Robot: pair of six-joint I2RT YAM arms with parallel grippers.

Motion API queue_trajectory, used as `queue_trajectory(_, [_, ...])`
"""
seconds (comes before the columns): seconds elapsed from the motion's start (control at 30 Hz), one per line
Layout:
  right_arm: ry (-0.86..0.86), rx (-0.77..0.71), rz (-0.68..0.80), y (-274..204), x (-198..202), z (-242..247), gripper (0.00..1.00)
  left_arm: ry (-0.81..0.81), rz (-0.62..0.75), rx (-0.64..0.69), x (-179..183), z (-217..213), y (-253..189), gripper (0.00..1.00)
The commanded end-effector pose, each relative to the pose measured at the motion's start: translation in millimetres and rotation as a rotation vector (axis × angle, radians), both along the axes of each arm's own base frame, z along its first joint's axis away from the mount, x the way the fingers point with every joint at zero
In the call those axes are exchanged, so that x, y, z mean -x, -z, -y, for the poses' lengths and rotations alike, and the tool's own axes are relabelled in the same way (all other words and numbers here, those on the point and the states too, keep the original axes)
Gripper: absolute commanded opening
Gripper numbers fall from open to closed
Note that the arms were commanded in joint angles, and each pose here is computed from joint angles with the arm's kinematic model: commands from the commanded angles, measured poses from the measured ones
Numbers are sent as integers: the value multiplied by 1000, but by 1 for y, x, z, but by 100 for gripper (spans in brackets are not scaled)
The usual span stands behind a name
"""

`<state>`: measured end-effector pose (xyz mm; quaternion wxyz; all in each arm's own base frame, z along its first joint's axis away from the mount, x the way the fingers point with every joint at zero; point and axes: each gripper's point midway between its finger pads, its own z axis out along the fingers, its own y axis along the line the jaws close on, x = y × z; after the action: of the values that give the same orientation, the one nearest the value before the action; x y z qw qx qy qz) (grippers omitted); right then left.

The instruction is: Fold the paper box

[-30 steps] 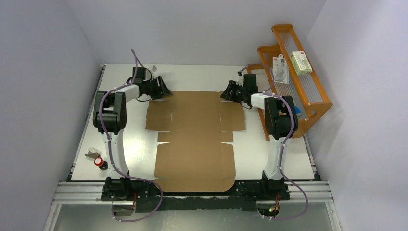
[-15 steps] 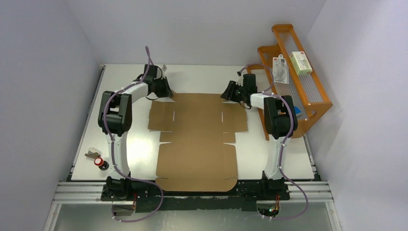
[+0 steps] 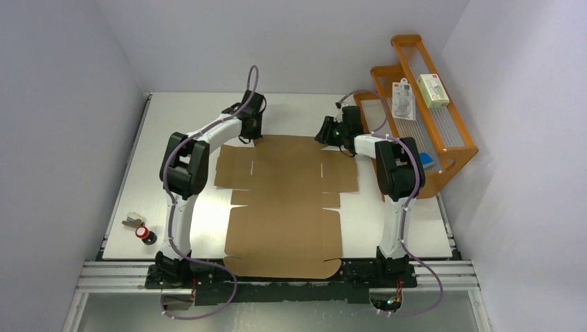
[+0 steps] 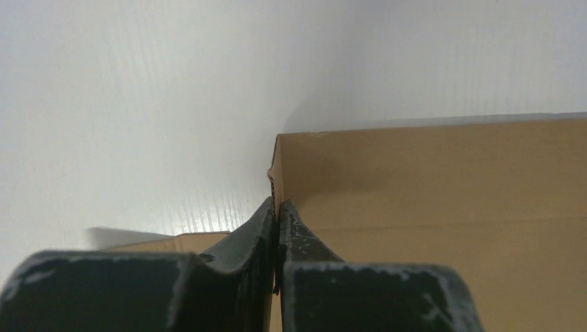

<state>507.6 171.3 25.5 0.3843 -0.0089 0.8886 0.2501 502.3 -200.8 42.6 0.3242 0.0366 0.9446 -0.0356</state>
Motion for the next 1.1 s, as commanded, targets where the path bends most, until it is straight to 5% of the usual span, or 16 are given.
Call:
queue_trajectory(0.0, [10, 44, -37, 5, 12, 6, 47, -34, -28, -131, 9, -18, 3, 11])
queue_trajectory(0.3, [73, 71, -10, -18, 13, 25, 55, -21, -9, 21, 12, -18, -19, 48])
queue_trajectory(0.53, [75, 86, -20, -18, 22, 29, 49, -9, -29, 212, 35, -18, -23, 69])
queue_trajectory(0.77, [80, 137, -4, -30, 16, 29, 26, -10, 1, 317, 57, -12, -32, 76])
queue_trajectory(1.07, [134, 403, 13, -36, 13, 17, 8, -100, 62, 284, 73, -34, -36, 78])
